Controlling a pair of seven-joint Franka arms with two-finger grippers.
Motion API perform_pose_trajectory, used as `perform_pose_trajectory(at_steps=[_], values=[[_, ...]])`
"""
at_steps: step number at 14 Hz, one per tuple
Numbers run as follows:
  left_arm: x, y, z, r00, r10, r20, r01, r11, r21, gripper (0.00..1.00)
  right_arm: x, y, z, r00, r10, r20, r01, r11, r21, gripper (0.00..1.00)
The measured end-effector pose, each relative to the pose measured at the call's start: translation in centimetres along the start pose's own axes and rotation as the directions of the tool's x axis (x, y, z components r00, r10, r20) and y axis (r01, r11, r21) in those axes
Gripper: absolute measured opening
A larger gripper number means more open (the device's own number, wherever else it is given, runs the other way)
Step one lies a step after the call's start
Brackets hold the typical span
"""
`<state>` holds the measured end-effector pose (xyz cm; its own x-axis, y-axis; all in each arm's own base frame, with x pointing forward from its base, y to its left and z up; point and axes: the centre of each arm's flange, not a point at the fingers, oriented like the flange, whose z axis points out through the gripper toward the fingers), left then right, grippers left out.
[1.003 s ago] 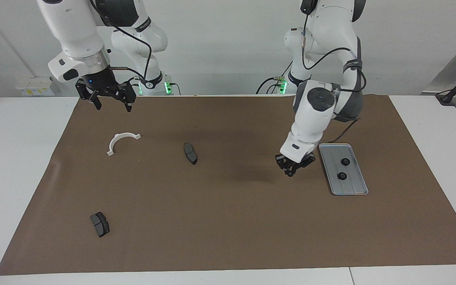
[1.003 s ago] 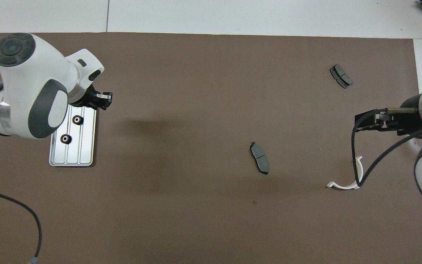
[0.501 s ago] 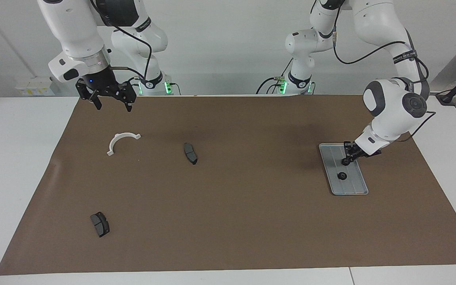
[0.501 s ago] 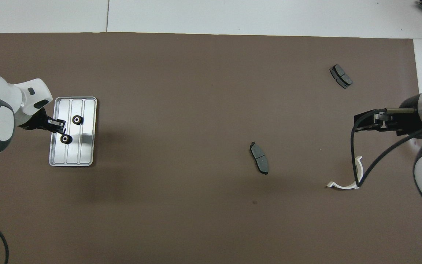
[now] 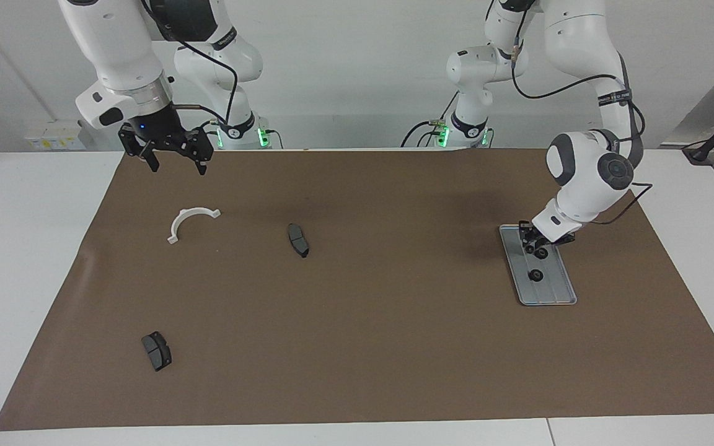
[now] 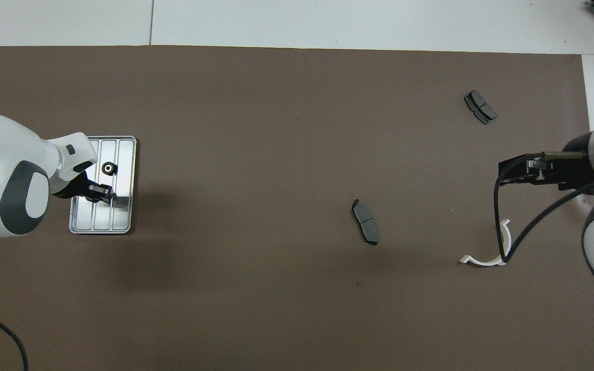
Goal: Pick bearing gear from pile to tray
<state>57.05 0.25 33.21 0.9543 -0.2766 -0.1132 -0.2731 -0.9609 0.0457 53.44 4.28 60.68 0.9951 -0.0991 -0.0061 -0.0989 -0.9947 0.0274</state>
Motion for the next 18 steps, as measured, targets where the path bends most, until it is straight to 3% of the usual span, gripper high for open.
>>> perform_pose_trajectory(at_steps=[5,11,18], values=[[2.0,-0.1,-5.9,0.995,-0.007,-0.098,0.009,1.0,0.015,1.0,0.0,-0.1,0.0,1.0,-0.003,0.0,0.003,1.0,0.0,1.0],[1.9,2.3,-20.6,0.994,-0.06,-0.087,0.058,0.998,-0.032,1.0,0.0,-0.2,0.0,1.0,-0.015,0.0,0.015,1.0,0.0,1.0],[-0.8,4.3,-27.3,0.994,-0.048,-0.101,0.046,0.999,-0.021,1.0,0.0,-0.2,0.0,1.0,-0.015,0.0,0.015,1.0,0.0,1.0]])
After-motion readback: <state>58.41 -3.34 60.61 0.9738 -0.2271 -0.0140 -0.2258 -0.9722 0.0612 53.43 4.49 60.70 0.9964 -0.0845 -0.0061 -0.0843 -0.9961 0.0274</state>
